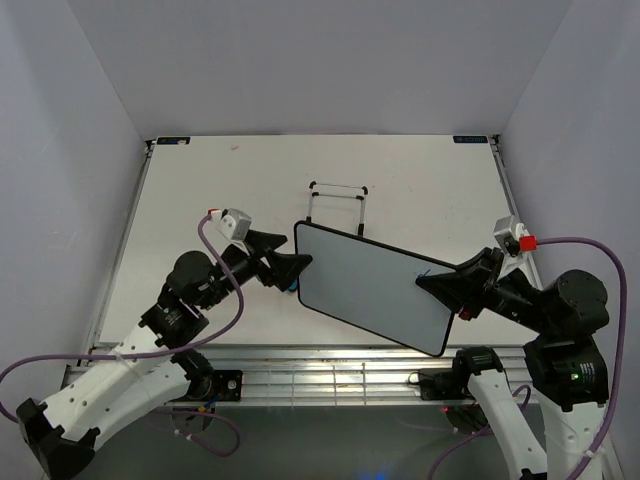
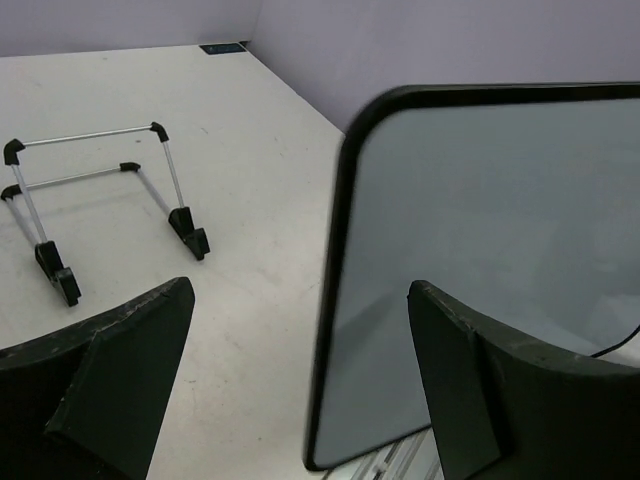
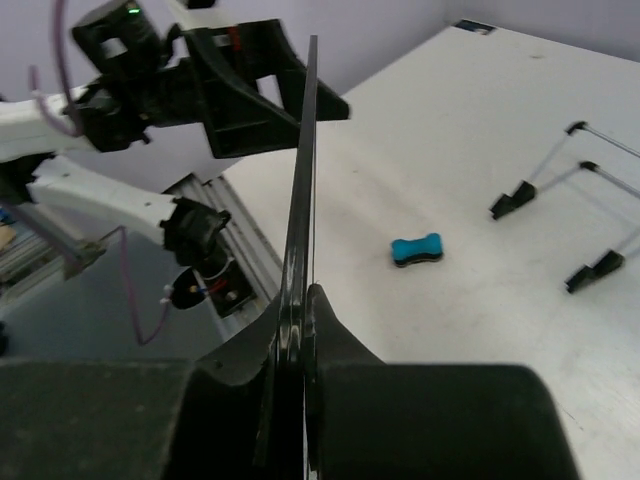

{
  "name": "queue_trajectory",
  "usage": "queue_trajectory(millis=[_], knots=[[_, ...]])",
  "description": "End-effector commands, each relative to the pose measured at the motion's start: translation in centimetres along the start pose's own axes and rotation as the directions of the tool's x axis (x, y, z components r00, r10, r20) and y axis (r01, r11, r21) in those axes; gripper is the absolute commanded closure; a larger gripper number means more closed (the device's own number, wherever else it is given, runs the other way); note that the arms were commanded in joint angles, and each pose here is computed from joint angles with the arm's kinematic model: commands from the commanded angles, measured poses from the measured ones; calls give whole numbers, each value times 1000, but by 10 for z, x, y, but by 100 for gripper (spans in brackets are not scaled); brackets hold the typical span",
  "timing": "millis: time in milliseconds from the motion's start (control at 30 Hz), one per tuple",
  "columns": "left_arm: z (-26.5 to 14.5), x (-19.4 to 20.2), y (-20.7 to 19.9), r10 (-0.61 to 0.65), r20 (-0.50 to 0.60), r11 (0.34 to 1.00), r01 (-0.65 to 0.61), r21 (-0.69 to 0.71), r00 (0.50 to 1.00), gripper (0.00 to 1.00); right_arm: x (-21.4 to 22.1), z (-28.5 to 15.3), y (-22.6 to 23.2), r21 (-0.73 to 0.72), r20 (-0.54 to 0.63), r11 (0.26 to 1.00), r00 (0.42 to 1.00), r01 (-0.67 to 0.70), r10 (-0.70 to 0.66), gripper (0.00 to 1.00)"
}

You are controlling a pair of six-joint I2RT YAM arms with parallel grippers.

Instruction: Erase the whiteboard

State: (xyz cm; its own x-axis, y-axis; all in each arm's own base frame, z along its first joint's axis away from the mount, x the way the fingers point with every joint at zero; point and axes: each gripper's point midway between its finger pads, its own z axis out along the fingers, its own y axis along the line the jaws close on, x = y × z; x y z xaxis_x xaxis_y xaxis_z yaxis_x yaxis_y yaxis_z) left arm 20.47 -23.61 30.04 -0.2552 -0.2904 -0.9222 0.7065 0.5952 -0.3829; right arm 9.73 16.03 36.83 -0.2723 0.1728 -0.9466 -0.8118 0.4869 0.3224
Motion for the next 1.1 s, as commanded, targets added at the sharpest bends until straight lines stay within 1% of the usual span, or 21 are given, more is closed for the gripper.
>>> queue_trajectory(millis=[0,33,67,100,133,167,333,367,400,467,500,533,667,700,733,800,833,867,933,1033,1067], knots=[[-12,-9,-24,42,-15,993,-40,115,999,2,-25,-12,61,-270,38,958,995,99,-93,92],[-18,-15,-34,50,-4,986,-49,159,999,2,-23,-14,68,-306,33,947,995,98,-93,92],[-25,-14,-54,65,-23,962,-56,266,998,2,-27,-16,72,-325,57,938,992,123,-110,92],[-33,-17,-68,79,-26,939,-66,339,997,2,-27,-17,77,-342,50,935,996,92,-80,92],[-42,-18,-81,90,-28,910,-71,408,996,2,-25,-18,79,-365,40,927,996,85,-76,92],[-53,-15,-99,103,-43,857,-67,512,994,2,-27,-18,81,-380,51,920,995,101,-88,92],[-76,-10,-125,109,-77,756,-32,654,991,2,-33,-23,94,-427,58,897,993,117,-102,92],[-81,-16,-130,112,-48,735,-50,677,993,4,-36,-23,95,-430,61,894,992,123,-107,92],[-88,-16,-136,121,-44,702,-54,711,992,15,-38,-24,96,-433,63,892,992,128,-112,92],[-96,-21,-143,125,-21,672,-69,738,992,32,-39,-22,95,-437,63,890,991,134,-118,92],[-100,-23,-145,125,-8,662,-77,745,992,52,-39,-21,94,-438,62,889,991,132,-117,92],[-102,-24,-146,120,-8,660,-74,748,993,55,-39,-19,91,-436,57,892,992,123,-110,92],[-104,-24,-149,120,-18,641,-63,765,993,55,-42,-13,86,-432,55,893,992,127,-114,92],[-102,-20,-149,115,-35,640,-47,767,993,58,-44,-14,87,-432,62,891,991,137,-122,92],[-102,-20,-149,112,-39,637,-42,770,993,71,-46,-13,87,-434,61,891,991,135,-121,92],[-102,-20,-150,101,-41,628,-32,778,994,89,-50,-13,90,-445,74,884,990,143,-123,92],[-100,-20,-150,97,-48,627,-24,778,994,96,-48,-12,90,-456,68,880,991,133,-115,92],[-99,-22,-151,89,-48,626,-19,779,995,100,-53,-14,93,-470,104,865,984,177,-144,92],[-94,-22,-151,82,-53,627,-10,779,995,100,-49,-13,94,-493,87,859,990,140,-112,92],[-83,-27,-145,42,-45,678,4,735,998,100,-49,-12,93,-500,98,850,986,165,-134,92],[-80,-30,-141,25,-34,703,6,711,999,100,-48,-10,90,-498,97,851,986,167,-137,86]])
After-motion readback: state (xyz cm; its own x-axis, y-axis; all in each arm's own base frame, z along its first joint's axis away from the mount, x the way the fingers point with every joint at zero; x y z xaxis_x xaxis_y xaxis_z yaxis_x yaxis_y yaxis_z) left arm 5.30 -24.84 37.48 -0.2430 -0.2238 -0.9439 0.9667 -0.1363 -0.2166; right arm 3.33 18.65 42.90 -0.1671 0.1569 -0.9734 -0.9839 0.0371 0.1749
